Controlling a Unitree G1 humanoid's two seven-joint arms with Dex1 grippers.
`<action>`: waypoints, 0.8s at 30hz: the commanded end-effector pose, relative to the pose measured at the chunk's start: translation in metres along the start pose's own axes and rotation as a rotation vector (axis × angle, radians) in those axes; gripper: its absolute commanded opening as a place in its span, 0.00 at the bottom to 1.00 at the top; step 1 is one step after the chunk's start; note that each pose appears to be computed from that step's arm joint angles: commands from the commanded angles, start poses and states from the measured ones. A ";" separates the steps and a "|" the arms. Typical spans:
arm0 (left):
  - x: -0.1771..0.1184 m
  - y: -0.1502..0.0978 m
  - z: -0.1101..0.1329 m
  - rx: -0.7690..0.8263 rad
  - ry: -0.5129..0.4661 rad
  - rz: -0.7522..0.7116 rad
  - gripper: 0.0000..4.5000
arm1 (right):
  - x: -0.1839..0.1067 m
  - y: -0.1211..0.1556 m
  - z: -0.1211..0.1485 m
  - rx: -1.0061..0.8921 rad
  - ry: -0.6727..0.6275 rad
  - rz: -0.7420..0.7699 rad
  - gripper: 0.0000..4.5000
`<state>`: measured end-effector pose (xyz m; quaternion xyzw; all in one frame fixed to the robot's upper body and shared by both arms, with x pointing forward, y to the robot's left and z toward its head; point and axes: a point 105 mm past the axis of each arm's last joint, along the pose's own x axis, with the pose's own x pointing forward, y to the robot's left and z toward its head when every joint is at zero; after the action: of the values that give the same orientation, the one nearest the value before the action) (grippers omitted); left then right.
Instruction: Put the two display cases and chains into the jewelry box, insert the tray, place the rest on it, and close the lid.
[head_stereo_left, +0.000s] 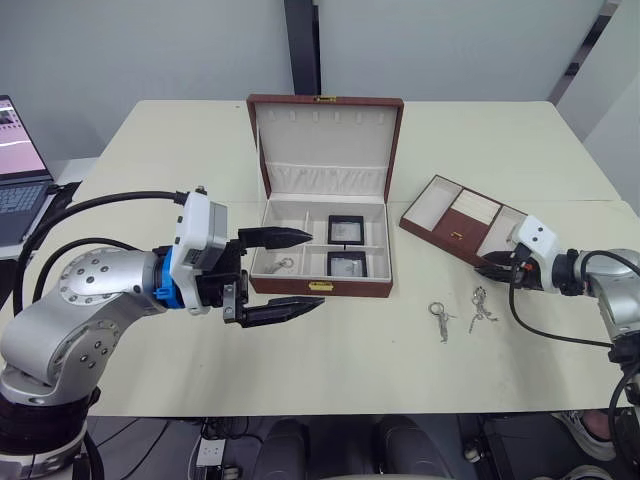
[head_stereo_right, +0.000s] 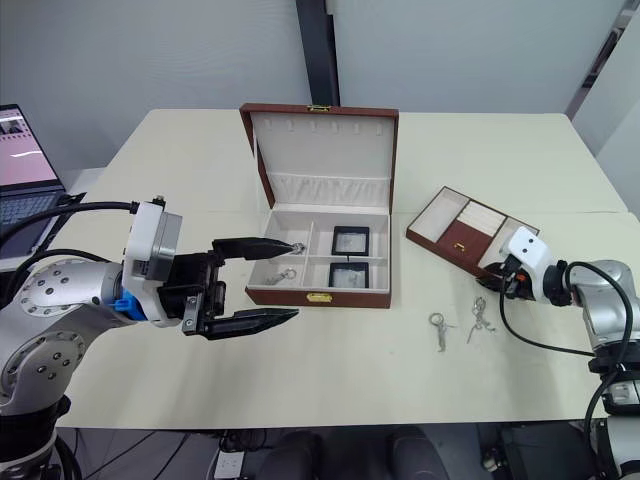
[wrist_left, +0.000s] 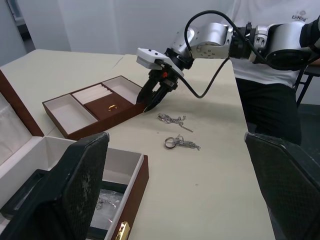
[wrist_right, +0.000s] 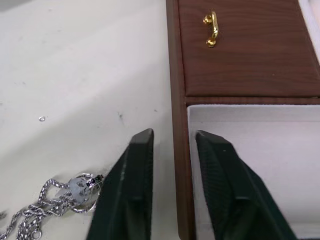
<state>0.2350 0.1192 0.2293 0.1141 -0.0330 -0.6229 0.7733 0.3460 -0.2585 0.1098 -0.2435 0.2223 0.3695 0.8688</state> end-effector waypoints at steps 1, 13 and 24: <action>0.001 -0.002 0.007 0.031 -0.011 -0.008 1.00 | -0.005 -0.006 0.014 -0.044 -0.026 -0.023 0.09; -0.014 0.009 0.004 0.003 0.017 0.068 1.00 | -0.029 -0.011 0.024 -0.056 -0.034 -0.035 0.01; -0.037 0.011 -0.006 -0.020 0.093 0.174 1.00 | -0.102 0.028 0.033 -0.121 0.098 0.049 0.01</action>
<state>0.2411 0.1561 0.2183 0.1099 0.0149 -0.5578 0.8225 0.2710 -0.2832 0.1539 -0.2793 0.2878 0.3890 0.8294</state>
